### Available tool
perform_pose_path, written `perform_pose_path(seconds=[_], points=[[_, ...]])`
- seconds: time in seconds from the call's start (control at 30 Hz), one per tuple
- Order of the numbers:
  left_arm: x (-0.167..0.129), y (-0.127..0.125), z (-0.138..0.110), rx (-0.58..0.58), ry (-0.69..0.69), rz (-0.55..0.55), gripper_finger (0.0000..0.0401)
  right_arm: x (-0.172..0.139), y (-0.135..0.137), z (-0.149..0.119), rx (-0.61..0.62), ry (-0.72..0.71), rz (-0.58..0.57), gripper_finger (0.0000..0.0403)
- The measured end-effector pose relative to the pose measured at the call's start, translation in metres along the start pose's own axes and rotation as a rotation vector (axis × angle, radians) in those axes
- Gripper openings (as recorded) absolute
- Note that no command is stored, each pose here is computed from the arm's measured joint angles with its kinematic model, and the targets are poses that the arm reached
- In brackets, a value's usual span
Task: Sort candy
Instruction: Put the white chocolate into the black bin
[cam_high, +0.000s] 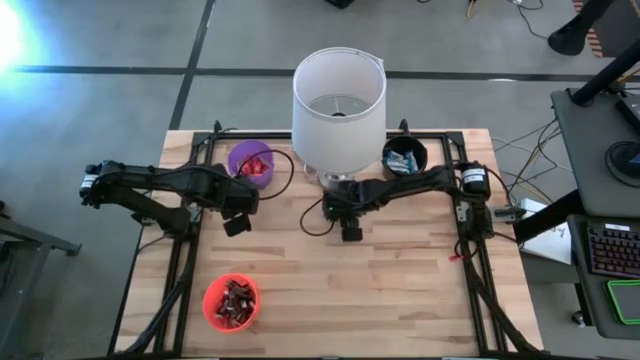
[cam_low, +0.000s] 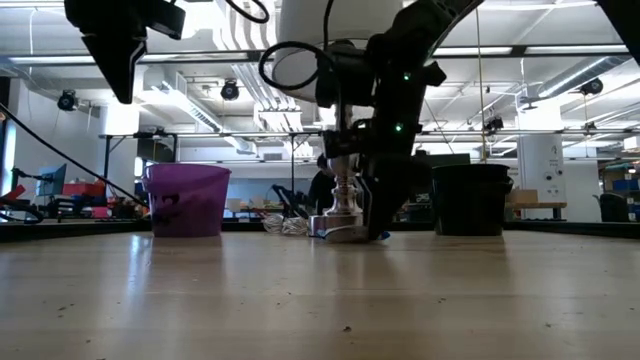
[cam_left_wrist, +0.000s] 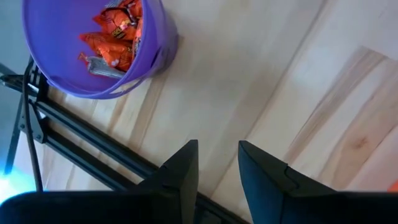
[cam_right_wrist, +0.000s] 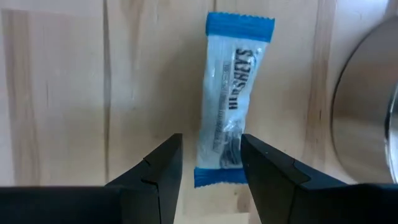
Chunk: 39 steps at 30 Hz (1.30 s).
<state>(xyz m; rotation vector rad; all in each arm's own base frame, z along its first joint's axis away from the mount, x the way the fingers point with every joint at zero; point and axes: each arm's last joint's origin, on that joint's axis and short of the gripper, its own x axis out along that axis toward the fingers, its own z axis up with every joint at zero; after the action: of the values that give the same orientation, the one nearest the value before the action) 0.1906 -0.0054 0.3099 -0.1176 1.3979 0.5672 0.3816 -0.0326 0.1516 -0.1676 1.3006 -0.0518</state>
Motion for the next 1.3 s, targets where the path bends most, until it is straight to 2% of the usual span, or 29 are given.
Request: perform_pose_path(seconds=[0.27, 0.43, 0.67, 0.77, 0.93, 0.97, 1.17, 1.3], points=[[0.000, 0.000, 0.001, -0.044, -0.006, -0.004, 0.0094, 0.002, -0.009, -0.001, -0.026, -0.023, 0.012, 0.0157], [0.000, 0.000, 0.001, -0.045, -0.007, -0.004, 0.0094, 0.007, -0.010, 0.001, -0.014, -0.063, 0.125, 0.0155], [0.000, -0.001, 0.001, -0.037, -0.010, -0.006, 0.0094, 0.021, -0.012, 0.001, 0.005, -0.046, 0.131, 0.0151], [0.000, -0.001, 0.001, -0.019, -0.010, -0.006, 0.0094, 0.022, -0.012, 0.001, 0.007, -0.043, 0.134, 0.0128], [0.000, -0.001, 0.001, 0.004, -0.010, -0.005, 0.0094, 0.019, -0.012, 0.000, 0.039, -0.038, 0.139, 0.0034], [0.000, -0.001, 0.001, 0.006, -0.009, -0.005, 0.0094, 0.018, -0.012, 0.000, 0.040, -0.034, 0.139, 0.0025], [0.000, 0.000, 0.001, 0.008, -0.007, -0.004, 0.0094, 0.003, -0.011, 0.001, 0.085, 0.047, 0.127, 0.0022], [0.000, 0.000, -0.001, 0.013, 0.007, 0.004, 0.0094, -0.018, -0.008, 0.010, 0.118, 0.052, 0.135, 0.0022]])
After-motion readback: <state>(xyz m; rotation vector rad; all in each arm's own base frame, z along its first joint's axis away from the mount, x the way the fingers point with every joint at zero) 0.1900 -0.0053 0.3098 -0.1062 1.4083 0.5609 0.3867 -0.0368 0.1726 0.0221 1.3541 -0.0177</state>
